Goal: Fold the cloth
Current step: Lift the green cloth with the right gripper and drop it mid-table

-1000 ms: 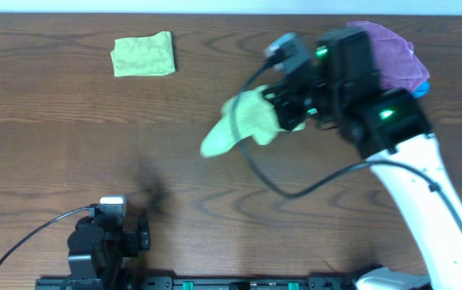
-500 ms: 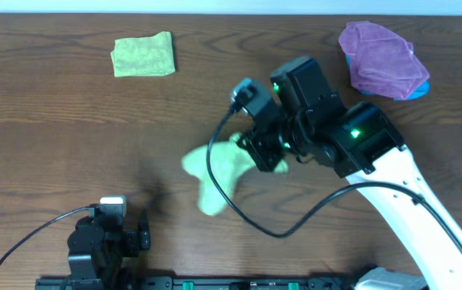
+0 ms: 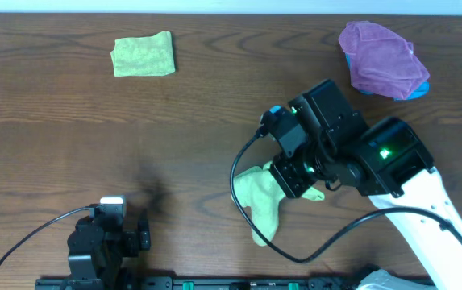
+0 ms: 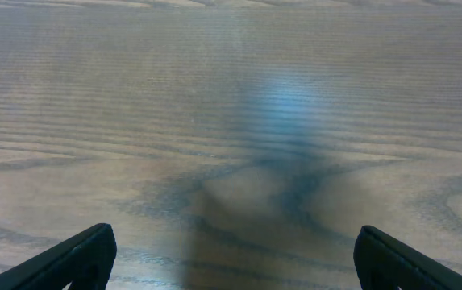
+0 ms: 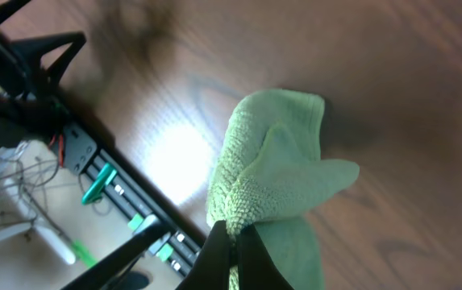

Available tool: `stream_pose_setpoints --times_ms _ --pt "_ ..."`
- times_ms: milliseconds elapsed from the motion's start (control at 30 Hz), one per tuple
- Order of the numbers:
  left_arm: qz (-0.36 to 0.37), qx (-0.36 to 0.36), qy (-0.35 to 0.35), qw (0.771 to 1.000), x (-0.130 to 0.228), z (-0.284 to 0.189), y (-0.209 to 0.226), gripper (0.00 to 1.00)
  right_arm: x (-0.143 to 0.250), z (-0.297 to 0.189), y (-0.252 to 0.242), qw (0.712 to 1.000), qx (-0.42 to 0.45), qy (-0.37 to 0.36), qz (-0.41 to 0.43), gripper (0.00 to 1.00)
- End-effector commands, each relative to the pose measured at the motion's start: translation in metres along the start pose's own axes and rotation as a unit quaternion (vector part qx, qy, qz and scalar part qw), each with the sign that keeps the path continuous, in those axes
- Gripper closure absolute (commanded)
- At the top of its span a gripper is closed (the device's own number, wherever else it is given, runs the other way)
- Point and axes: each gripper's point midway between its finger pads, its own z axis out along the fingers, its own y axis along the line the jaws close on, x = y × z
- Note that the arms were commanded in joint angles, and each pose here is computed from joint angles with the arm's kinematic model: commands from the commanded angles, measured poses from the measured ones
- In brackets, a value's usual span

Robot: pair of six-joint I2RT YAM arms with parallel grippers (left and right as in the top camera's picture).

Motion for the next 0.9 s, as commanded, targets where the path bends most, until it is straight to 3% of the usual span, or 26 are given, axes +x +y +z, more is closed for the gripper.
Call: stream_pose_setpoints --times_ms 0,333,500,667,833,867 --pt "0.004 -0.008 0.028 1.0 0.017 0.007 0.003 0.05 -0.014 0.004 -0.005 1.0 0.012 -0.016 -0.007 0.98" --pt "0.004 -0.008 0.028 1.0 0.017 0.007 0.003 0.05 -0.117 0.055 -0.009 0.99 -0.014 -0.134 -0.051 0.99" --pt "0.004 -0.008 0.028 1.0 0.017 0.007 0.003 0.04 -0.153 0.052 -0.009 0.981 -0.015 -0.18 -0.064 0.98" --pt "0.004 -0.008 0.028 1.0 0.018 0.007 0.003 0.04 -0.132 0.056 -0.049 0.989 0.052 -0.134 -0.024 0.99" --pt "0.004 -0.008 0.028 1.0 0.017 0.007 0.003 0.05 -0.073 0.067 -0.14 0.977 0.172 -0.033 0.124 0.98" --pt "0.004 -0.008 0.028 1.0 0.017 0.007 0.003 0.04 -0.064 0.069 -0.155 0.971 0.186 -0.027 0.148 0.8"
